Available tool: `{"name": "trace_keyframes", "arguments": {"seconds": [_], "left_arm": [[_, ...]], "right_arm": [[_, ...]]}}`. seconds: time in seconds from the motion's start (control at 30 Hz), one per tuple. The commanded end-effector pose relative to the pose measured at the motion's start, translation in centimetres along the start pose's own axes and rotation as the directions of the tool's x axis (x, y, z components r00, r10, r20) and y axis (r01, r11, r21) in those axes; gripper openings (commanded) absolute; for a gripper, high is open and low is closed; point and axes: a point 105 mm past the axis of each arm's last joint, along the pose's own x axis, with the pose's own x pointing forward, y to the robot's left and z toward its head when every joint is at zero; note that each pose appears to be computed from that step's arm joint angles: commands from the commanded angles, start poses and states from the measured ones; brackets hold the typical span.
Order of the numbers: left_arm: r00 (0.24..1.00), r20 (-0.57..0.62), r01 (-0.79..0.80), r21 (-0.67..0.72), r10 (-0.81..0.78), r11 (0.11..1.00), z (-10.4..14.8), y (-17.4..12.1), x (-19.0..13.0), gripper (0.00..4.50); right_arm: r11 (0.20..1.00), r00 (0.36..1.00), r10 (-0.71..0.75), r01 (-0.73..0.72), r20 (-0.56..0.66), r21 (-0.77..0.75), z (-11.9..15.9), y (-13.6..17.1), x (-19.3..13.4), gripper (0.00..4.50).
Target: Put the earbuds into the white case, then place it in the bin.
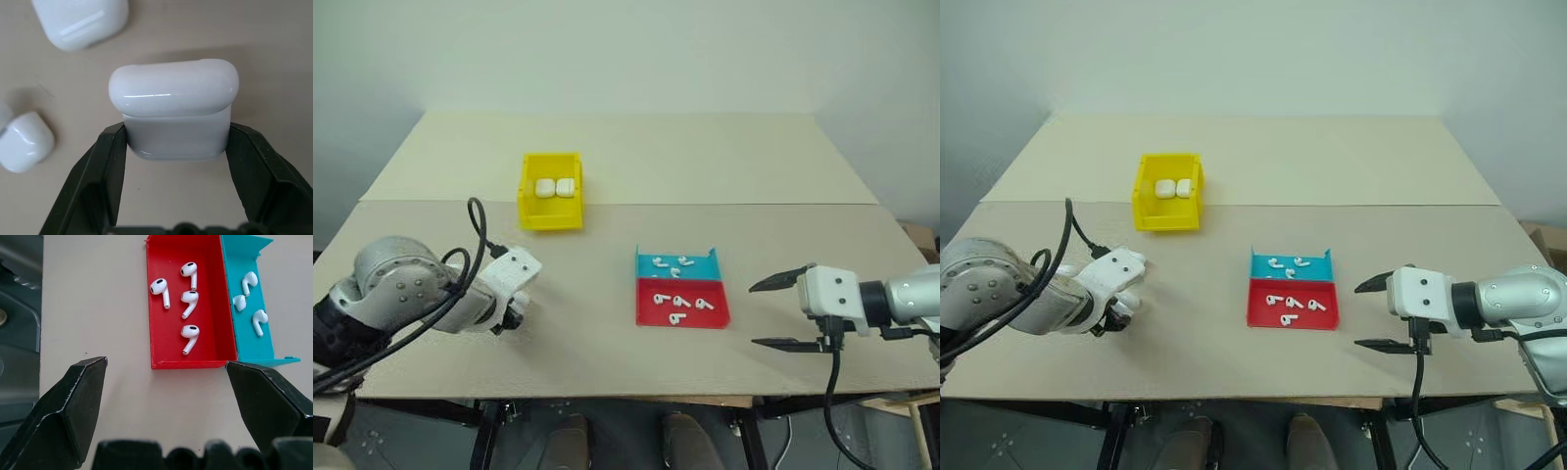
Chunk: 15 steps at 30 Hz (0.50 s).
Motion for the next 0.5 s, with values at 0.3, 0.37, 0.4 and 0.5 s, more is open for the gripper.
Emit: {"name": "trace_keyframes", "arguments": {"seconds": [0.3,0.37,0.4,0.5], "left_arm": [[0.803,0.581,-0.122,-0.065,0.136,0.990,6.7,1.5,-3.2,2.76],[0.541,0.838,-0.094,-0.013,0.062,0.995,8.8,0.4,-4.7,2.76],[0.468,0.884,-0.094,0.045,0.004,0.995,8.6,-0.5,-4.9,2.76],[0.290,0.942,-0.013,0.181,-0.169,0.983,8.2,-2.6,-5.1,2.76]], "right_arm": [[0.979,0.993,-0.113,0.105,-0.036,-0.173,2.6,-3.3,-1.7,4.50],[0.980,0.994,-0.091,0.079,-0.061,-0.185,3.4,-3.3,-2.0,4.50],[0.983,0.994,-0.072,0.056,-0.084,-0.176,3.6,-3.3,-2.0,4.50],[0.989,0.981,-0.033,0.004,-0.192,-0.150,3.5,-3.4,-2.0,4.50]]}}
